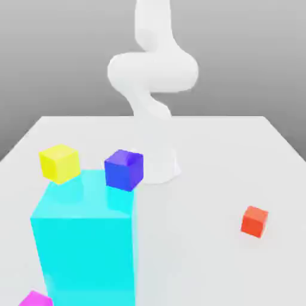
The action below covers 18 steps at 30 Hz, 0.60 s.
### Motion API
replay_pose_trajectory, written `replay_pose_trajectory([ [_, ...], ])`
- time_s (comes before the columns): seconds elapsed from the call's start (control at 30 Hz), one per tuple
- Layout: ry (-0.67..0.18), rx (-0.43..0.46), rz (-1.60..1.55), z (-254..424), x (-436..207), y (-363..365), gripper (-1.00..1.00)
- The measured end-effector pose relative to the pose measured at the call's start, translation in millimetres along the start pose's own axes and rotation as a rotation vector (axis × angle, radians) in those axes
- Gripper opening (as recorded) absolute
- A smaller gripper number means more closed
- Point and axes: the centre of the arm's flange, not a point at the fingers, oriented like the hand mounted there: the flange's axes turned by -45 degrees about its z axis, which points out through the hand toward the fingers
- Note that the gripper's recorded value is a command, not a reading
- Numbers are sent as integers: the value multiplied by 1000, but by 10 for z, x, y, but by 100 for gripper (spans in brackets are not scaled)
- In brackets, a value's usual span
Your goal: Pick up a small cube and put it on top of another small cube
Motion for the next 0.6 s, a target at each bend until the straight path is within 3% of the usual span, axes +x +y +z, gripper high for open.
replay_pose_trajectory([
  [0.3,-313,195,-360,1957,-1088,-1347,0],
  [0.6,-590,318,-772,2825,-3114,-2356,0],
])
